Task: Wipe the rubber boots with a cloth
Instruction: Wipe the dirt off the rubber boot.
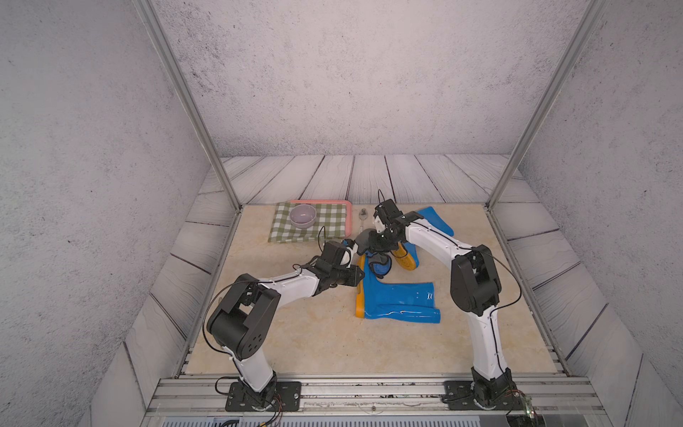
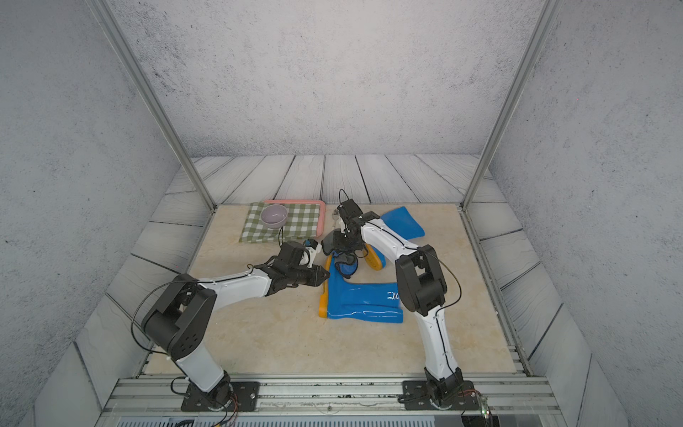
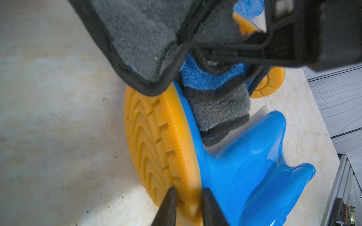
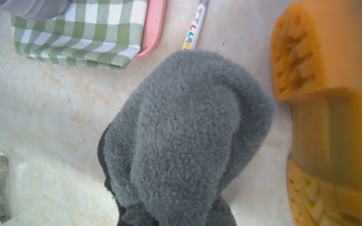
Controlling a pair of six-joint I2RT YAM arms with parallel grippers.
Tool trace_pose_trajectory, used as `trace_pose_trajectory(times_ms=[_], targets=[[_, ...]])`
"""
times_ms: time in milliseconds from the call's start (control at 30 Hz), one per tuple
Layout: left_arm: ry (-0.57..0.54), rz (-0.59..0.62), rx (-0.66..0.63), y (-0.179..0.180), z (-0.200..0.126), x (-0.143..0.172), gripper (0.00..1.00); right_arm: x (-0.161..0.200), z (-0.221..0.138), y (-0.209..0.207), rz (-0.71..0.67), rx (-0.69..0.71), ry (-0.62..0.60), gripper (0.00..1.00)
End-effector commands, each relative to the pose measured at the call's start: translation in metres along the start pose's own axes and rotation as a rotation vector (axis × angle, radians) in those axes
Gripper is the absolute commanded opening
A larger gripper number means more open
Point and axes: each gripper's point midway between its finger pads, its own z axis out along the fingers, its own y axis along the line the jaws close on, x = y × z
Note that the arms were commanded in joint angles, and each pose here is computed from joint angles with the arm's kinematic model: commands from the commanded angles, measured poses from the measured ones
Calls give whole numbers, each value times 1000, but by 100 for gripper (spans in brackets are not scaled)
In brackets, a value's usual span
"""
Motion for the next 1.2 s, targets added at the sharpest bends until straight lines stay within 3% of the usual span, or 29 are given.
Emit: trace_pose_trajectory(times_ms=[0,167,533,867,1167], targets=[[250,-80,-186,55,7,81,24,0,-36,24,11,-92,-46,0],[248,-76,-186,54,6,80,24,14,-39,22,72,-123,-32,0],[249,-78,-188,55,6,80,24,55,-1,11,192,-130,159,0],[257,-87,-186,57,8,82,24,106,10,-22,188,-8,312,0],[249,-111,-179,62,6,81,24,128,-13,-54,148,114,394,0]])
